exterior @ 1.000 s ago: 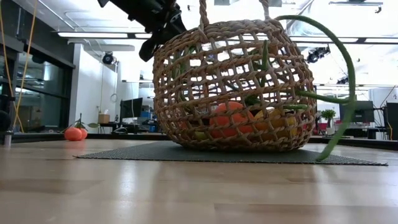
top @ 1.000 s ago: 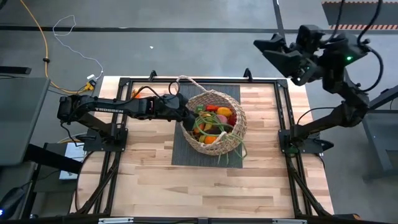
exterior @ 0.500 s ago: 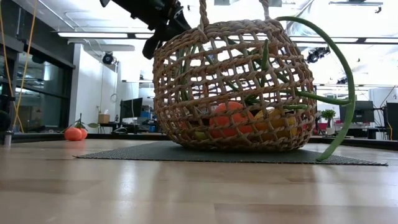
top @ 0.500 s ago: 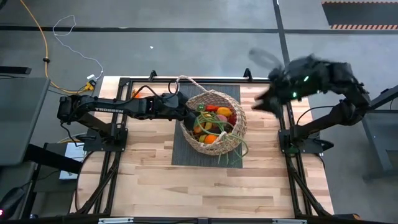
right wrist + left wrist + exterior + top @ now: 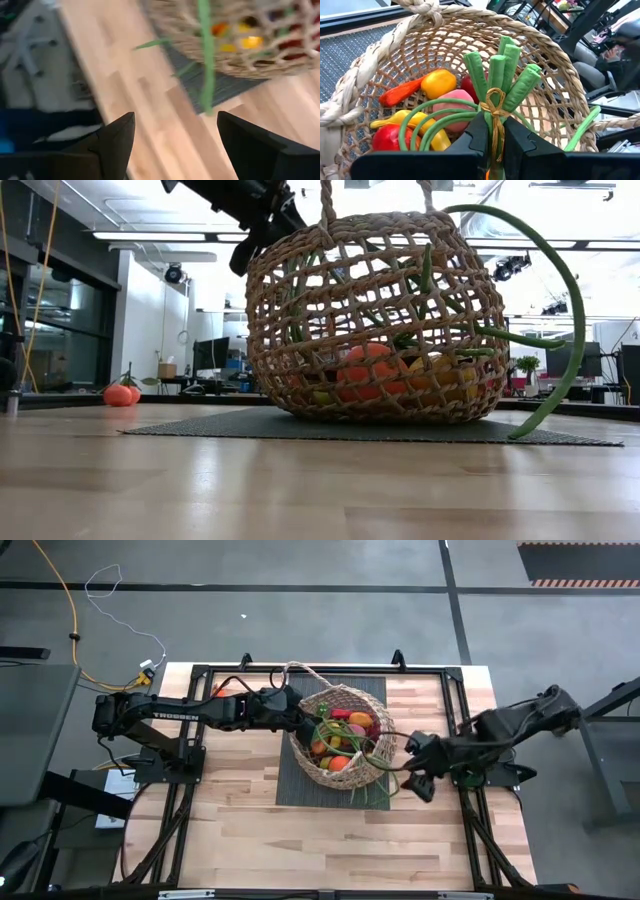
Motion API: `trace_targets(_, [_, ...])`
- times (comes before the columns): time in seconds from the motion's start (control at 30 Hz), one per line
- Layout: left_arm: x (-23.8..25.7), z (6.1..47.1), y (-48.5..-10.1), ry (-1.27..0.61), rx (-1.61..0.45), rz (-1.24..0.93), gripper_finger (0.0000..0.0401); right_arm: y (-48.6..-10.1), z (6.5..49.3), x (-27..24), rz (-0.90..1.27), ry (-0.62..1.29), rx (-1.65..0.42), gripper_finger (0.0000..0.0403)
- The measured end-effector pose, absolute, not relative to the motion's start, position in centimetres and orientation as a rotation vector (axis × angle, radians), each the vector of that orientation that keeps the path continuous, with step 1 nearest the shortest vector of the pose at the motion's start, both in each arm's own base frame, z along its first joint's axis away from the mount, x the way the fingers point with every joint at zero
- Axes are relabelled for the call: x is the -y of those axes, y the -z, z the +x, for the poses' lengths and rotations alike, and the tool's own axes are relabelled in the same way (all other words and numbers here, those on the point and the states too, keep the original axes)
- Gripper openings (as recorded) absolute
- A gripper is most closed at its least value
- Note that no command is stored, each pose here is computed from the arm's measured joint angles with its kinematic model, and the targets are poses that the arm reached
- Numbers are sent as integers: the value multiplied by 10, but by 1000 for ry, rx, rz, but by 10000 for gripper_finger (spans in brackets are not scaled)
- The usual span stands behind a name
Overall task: Build produce basket
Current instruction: Put the string beans into the woven basket
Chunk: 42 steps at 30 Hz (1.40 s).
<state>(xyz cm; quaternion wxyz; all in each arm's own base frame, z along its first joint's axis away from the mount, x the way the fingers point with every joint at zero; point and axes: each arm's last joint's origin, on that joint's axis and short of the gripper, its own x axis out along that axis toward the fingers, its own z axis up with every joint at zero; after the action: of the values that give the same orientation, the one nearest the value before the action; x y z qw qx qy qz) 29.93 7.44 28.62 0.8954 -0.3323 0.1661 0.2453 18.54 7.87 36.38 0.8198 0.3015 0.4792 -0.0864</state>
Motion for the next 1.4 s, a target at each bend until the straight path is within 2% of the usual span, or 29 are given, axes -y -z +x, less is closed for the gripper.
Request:
trace_targets(0.13, [-75,299,-286,-509,-344,-689,17,-327,187,-77,653,322,-1017,273])
trace_targets(0.27, [-76,299,-286,-505,-345,-692,17,-304,195,-80,683,312,-986,273])
trace_targets(0.53, [-78,299,-287,-494,-342,-690,17,-296,202,-84,714,261,-936,265])
trace_targets(0.67, [-78,299,-287,-494,-342,-690,17,-295,200,-82,706,294,-949,223])
trace_targets(0.93, [-78,299,-287,-494,-343,-690,17,-295,201,-81,690,338,-907,78])
trace_targets(1.07, [-78,299,-287,-493,-343,-690,17,-295,201,-80,688,348,-898,29])
trace_targets(1.17, [-78,299,-287,-493,-343,-690,17,-296,202,-81,693,339,-893,8])
trace_targets(1.27, [-78,299,-287,-493,-343,-690,17,-302,202,-82,711,288,-901,6])
trace_targets(1.4, [-78,299,-287,-491,-345,-683,17,-336,201,-84,715,160,-847,8])
